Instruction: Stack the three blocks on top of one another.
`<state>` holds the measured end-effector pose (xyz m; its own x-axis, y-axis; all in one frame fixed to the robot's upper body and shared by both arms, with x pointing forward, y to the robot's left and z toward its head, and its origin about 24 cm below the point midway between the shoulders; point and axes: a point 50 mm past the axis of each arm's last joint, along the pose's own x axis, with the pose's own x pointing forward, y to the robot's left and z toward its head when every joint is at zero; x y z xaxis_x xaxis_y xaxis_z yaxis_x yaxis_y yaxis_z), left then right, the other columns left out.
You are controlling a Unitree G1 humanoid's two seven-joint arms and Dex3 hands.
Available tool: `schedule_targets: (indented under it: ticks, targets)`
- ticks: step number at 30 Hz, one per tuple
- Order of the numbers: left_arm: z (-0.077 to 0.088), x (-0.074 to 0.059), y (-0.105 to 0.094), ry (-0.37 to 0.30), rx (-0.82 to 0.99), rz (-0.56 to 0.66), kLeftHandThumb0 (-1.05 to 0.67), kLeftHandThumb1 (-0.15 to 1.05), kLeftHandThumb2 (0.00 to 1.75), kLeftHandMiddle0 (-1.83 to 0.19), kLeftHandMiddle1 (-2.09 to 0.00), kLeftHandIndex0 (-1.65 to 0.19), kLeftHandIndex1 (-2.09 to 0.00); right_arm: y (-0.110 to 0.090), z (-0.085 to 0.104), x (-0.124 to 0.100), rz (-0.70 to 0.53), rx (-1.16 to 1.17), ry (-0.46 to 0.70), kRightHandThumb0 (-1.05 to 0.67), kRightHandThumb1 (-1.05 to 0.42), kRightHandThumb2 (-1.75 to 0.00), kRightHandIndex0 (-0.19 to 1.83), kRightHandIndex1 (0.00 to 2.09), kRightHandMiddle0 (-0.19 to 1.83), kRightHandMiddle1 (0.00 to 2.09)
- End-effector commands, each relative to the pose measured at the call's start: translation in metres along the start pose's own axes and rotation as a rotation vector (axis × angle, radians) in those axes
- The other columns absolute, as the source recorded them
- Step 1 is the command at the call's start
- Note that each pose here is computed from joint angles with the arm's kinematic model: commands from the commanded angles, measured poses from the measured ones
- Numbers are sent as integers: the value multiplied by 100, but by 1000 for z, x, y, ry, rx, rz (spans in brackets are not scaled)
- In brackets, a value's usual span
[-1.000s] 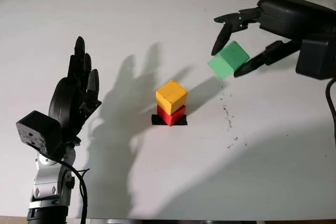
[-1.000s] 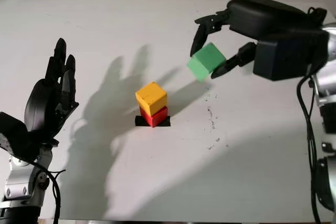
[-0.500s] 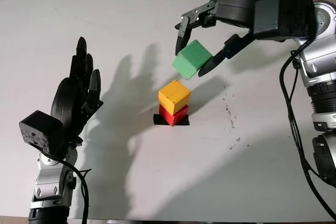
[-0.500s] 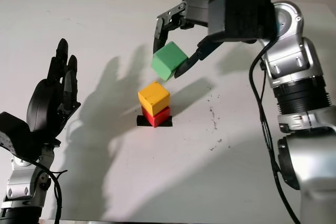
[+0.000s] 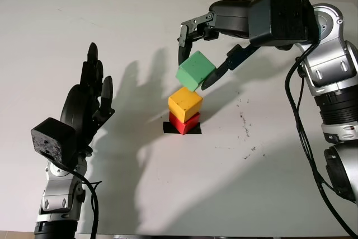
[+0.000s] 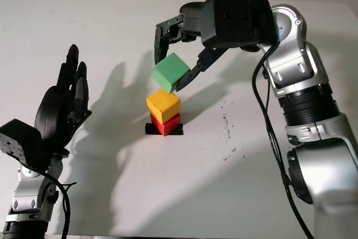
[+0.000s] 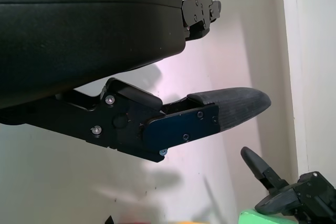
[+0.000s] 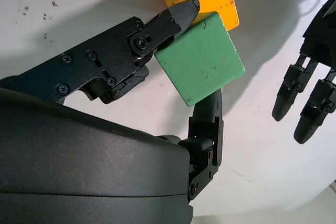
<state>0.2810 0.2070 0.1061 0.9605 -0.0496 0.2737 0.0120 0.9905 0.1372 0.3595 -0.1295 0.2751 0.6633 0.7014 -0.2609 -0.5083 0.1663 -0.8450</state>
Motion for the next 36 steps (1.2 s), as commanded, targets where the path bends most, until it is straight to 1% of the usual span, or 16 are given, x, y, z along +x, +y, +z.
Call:
schedule_targets:
  ticks: [1, 5, 9, 15, 19, 25, 36]
  targets:
    - [1, -2, -2, -3, -1, 3, -80, 105, 66, 16, -5, 16, -5, 0, 3, 1, 12, 9, -4, -47, -90, -6, 26, 3, 38, 157]
    - [1, -3, -2, -5, 0, 3, -80, 105, 66, 16, -5, 17, -5, 1, 4, 2, 33, 39, -1, -49, -90, -6, 27, 4, 39, 159]
    - [0, -4, -1, 5, -2, 4, -78, 105, 66, 17, -5, 18, -5, 2, 6, 3, 63, 120, -2, -50, -90, -6, 28, 5, 38, 162]
    - [0, -3, -2, 10, -11, 11, -77, 105, 65, 16, -6, 17, -5, 4, 10, 3, 88, 169, 14, -50, -91, -6, 29, 6, 37, 161]
    - [0, -3, -2, 11, -10, 7, -77, 105, 65, 16, -5, 17, -5, 8, 7, 5, 101, 217, 19, -50, -91, -5, 28, 5, 39, 160]
    - [-1, -4, -2, 12, -5, 11, -77, 105, 65, 16, -5, 17, -5, 11, 6, 8, 108, 235, 23, -49, -91, -5, 26, 4, 40, 159]
    - [-1, -5, -1, 6, -11, 8, -78, 105, 64, 16, -5, 17, -5, 14, 3, 9, 116, 190, 23, -49, -92, -6, 24, 4, 38, 158]
